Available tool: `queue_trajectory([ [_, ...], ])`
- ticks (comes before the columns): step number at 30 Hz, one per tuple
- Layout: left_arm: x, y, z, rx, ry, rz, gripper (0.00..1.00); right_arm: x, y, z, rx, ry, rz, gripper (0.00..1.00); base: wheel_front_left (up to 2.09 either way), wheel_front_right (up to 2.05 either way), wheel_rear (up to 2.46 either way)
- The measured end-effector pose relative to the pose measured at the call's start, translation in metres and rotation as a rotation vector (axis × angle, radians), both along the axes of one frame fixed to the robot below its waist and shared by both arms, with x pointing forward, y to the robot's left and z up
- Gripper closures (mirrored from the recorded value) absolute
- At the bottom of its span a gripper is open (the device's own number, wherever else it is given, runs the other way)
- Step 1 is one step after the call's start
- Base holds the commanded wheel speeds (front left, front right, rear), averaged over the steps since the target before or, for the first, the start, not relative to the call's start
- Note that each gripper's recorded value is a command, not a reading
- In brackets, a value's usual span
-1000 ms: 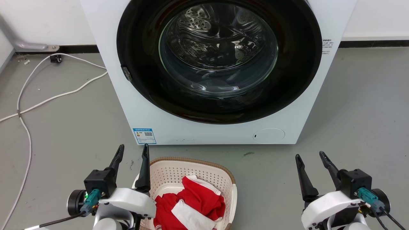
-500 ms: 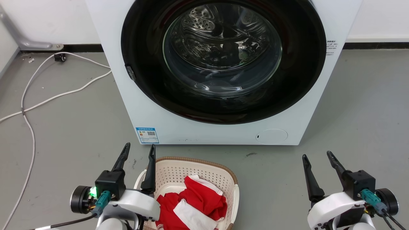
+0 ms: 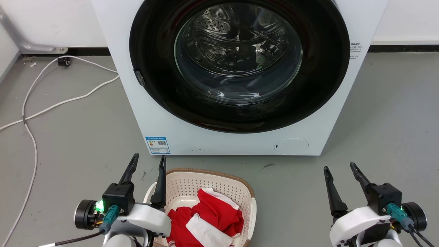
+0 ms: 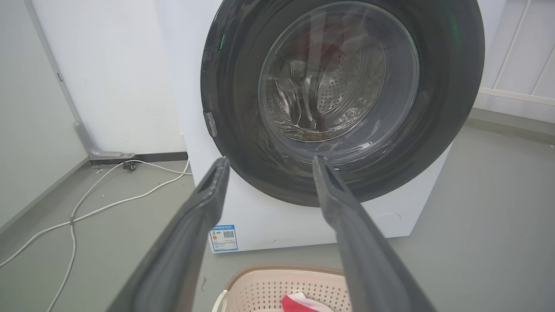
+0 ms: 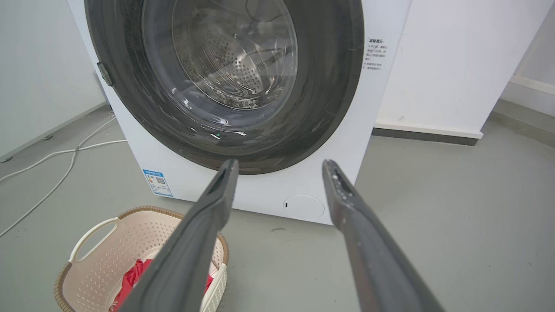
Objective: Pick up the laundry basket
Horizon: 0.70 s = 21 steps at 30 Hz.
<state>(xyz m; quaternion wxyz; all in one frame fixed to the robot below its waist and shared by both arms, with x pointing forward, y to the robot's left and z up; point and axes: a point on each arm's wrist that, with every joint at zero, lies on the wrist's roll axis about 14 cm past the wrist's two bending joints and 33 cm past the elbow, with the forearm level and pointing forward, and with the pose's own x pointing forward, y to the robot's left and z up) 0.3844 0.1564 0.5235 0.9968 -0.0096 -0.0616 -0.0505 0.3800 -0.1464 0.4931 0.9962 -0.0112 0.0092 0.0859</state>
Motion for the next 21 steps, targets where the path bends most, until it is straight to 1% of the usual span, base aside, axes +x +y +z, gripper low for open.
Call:
queue_trajectory([
  [11,0.001,0.003,-0.006,-0.002,0.017,0.012,0.0,0.001,0.003,-0.008,0.012,0.024,0.008,0.0,0.0,0.0,0.0],
  [21,0.015,0.011,-0.028,0.002,0.081,0.046,0.0,0.015,0.026,-0.031,0.028,0.102,0.072,0.0,0.0,0.0,0.0],
])
